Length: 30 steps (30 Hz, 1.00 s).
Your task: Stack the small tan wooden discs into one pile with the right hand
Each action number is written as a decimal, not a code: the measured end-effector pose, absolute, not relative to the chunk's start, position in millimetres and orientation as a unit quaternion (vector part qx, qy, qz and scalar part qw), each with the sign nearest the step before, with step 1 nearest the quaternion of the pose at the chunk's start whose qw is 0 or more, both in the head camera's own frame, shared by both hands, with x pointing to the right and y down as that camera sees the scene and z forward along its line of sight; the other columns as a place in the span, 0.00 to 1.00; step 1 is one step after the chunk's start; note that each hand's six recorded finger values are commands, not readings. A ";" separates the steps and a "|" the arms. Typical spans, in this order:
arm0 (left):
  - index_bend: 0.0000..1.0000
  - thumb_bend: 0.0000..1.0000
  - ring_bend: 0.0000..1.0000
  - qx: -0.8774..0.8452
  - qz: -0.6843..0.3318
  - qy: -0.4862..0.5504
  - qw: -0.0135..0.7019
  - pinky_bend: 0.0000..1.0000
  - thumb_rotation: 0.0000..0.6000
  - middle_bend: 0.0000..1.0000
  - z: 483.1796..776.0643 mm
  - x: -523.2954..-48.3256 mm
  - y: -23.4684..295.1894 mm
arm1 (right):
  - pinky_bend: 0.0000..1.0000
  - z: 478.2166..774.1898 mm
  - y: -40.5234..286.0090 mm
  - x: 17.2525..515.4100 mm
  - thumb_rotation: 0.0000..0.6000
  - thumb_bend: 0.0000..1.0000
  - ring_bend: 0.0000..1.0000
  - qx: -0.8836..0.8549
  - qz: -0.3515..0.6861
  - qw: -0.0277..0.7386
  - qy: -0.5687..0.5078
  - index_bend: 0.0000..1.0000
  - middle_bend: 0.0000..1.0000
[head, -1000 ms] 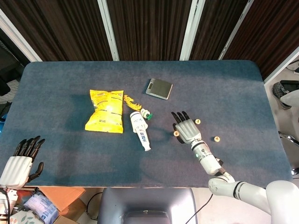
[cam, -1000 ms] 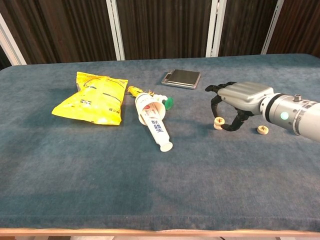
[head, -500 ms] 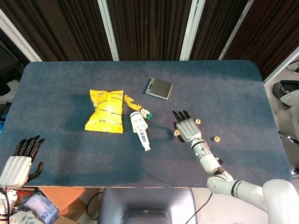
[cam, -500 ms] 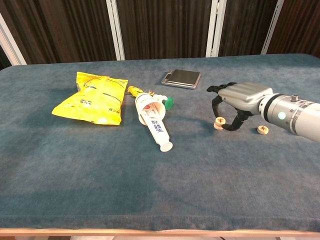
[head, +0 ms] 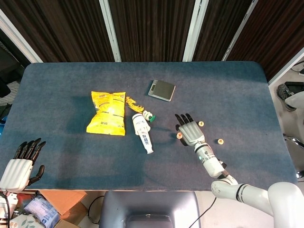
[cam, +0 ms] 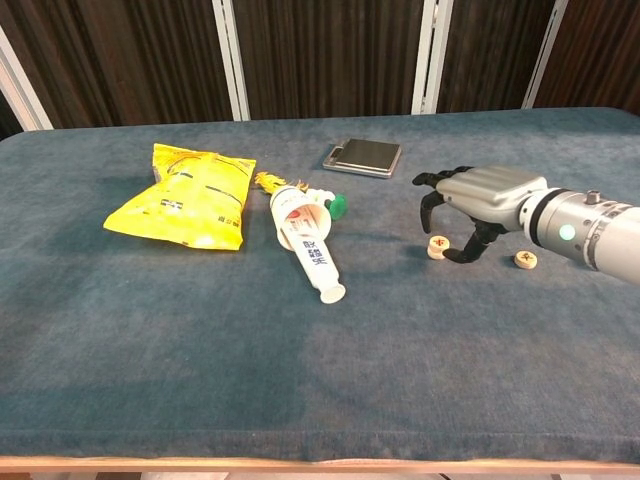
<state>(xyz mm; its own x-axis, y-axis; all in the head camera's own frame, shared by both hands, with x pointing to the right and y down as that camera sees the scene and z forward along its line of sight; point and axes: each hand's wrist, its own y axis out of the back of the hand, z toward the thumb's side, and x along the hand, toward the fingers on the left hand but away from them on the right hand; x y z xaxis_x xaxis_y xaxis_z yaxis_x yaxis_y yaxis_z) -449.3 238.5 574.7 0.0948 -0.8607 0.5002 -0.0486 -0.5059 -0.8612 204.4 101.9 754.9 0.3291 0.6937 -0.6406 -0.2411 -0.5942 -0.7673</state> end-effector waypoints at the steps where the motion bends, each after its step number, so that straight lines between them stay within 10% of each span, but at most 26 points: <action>1: 0.00 0.51 0.00 -0.650 -0.575 0.350 0.353 0.04 1.00 0.00 574.6 -449.5 238.4 | 0.00 754.0 102.1 205.2 1.00 0.48 0.00 -0.698 0.556 0.421 -0.163 0.49 0.00; 30: 0.00 0.51 0.00 -0.650 -0.574 0.351 0.353 0.04 1.00 0.00 573.6 -449.4 238.8 | 0.00 752.1 113.5 218.1 1.00 0.48 0.00 -0.693 0.571 0.417 -0.145 0.49 0.00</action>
